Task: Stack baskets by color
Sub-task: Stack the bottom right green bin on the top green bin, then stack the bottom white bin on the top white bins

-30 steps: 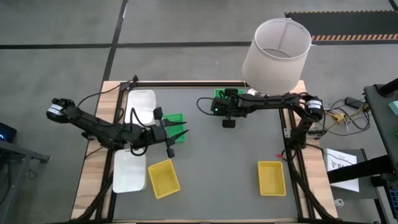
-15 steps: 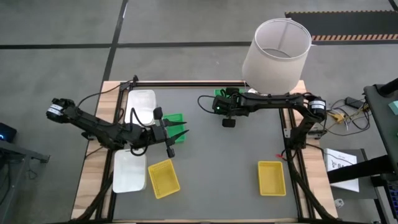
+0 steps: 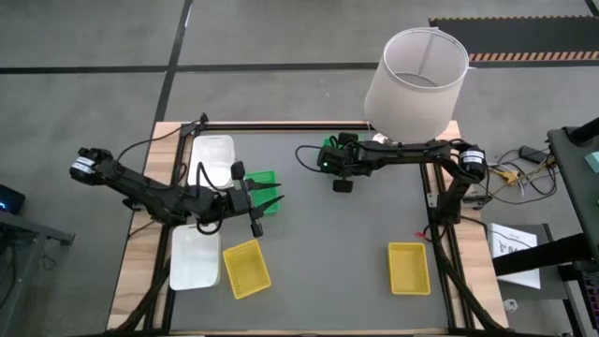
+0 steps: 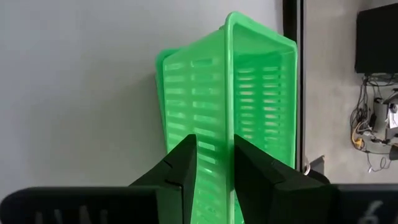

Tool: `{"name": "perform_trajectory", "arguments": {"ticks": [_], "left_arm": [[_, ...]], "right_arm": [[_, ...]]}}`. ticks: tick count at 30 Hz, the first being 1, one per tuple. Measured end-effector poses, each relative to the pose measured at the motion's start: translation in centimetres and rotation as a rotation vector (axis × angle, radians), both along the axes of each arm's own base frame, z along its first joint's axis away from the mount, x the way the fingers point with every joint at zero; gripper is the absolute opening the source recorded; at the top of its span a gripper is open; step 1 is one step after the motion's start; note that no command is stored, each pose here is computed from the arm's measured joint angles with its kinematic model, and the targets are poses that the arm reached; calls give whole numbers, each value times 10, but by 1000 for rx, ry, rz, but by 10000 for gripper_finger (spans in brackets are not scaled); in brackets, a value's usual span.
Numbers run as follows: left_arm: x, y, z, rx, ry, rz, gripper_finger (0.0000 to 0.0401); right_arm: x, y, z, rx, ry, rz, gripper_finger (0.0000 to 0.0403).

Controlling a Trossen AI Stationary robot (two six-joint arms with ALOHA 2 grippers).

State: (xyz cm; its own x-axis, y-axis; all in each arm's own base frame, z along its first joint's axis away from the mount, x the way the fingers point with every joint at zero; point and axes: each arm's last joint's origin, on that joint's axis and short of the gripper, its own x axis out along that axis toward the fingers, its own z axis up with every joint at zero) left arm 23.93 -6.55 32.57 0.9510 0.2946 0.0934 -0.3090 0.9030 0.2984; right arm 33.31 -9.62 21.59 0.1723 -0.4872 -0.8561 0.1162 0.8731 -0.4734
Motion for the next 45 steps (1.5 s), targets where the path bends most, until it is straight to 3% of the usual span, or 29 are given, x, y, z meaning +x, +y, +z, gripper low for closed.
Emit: {"name": "perform_trajectory", "arguments": {"ticks": [8,20,35,40,45], "left_arm": [[0,0,0,1,1,0,116],[0,0,-1,1,2,0,116],[0,0,-2,4,11,0,116],[2,-1,-3,-9,12,-2,116],[8,-3,-14,-37,61,-6,116]], "right_arm": [[0,-1,11,-34,-18,10,82],[3,-2,-2,-53,40,35,13],[4,-2,-8,-46,61,38,97],[1,5,2,-41,33,19,108],[-4,34,18,24,-45,25,100]]}}
